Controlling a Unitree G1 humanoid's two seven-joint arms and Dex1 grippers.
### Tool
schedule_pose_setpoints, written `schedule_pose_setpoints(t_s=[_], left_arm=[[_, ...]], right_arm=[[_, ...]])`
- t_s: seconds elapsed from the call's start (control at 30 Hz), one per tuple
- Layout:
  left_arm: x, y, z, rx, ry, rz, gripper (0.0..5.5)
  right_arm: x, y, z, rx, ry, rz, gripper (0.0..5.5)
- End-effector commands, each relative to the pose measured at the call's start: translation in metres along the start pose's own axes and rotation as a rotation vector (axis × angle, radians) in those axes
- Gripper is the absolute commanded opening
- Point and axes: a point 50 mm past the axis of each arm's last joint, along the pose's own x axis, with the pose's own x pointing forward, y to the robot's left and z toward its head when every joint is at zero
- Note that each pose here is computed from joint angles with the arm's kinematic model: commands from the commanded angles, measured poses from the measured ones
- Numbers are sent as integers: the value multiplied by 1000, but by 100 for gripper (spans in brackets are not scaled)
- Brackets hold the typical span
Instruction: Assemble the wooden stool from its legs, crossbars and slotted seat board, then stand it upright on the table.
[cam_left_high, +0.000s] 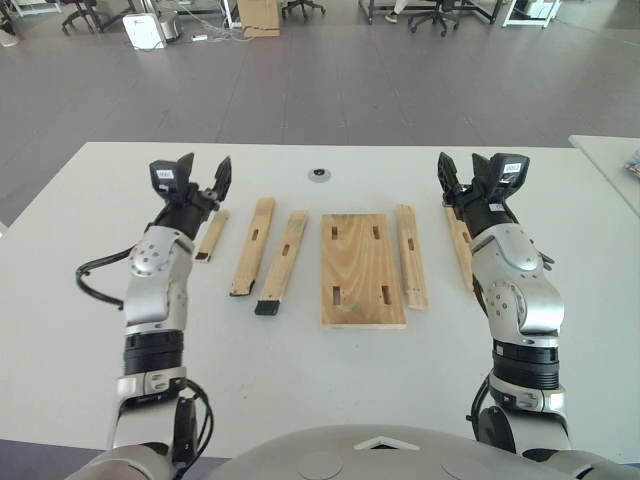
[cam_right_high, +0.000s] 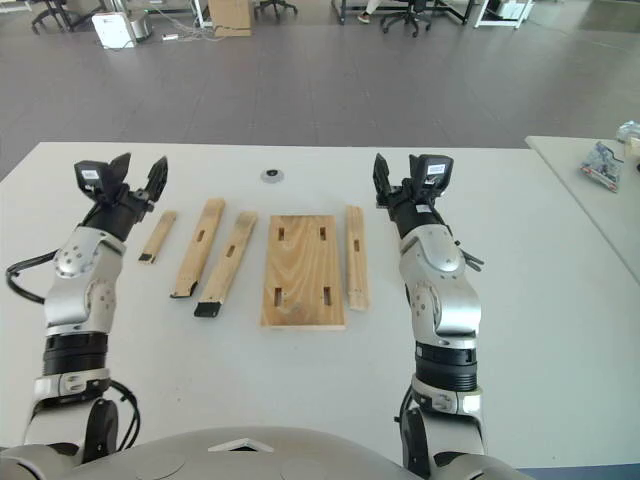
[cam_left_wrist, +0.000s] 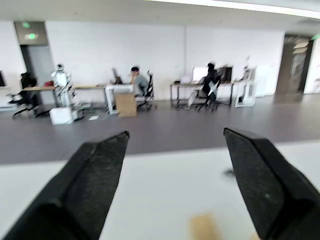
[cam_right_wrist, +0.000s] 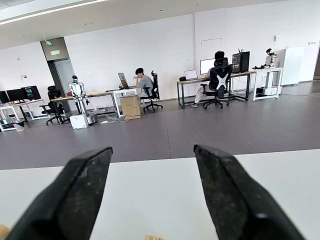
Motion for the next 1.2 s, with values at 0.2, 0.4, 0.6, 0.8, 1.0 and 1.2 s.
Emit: schedule_pose_setpoints(t_s=[0.2, 0.4, 0.6, 0.8, 1.0, 1.2], left_arm=[[-21, 17, -58, -22, 415, -74, 351], [-25, 25, -79, 57, 562, -63, 351], [-29, 17, -100, -8, 651, -117, 321], [-33, 20, -106, -48, 680, -121, 225], [-35, 21, -108, -64, 688, -113, 132], [-15, 26, -80, -37, 496, -42, 130]], right_arm=[[-1, -1, 4, -20, 1, -12, 307], [-1, 1, 7, -22, -6, -4, 307], [0, 3, 8, -19, -14, 0, 309], [0, 2, 6, -2, -3, -5, 309], [2, 3, 8, 1, -5, -1, 309], [5, 3, 10, 8, -10, 2, 309]])
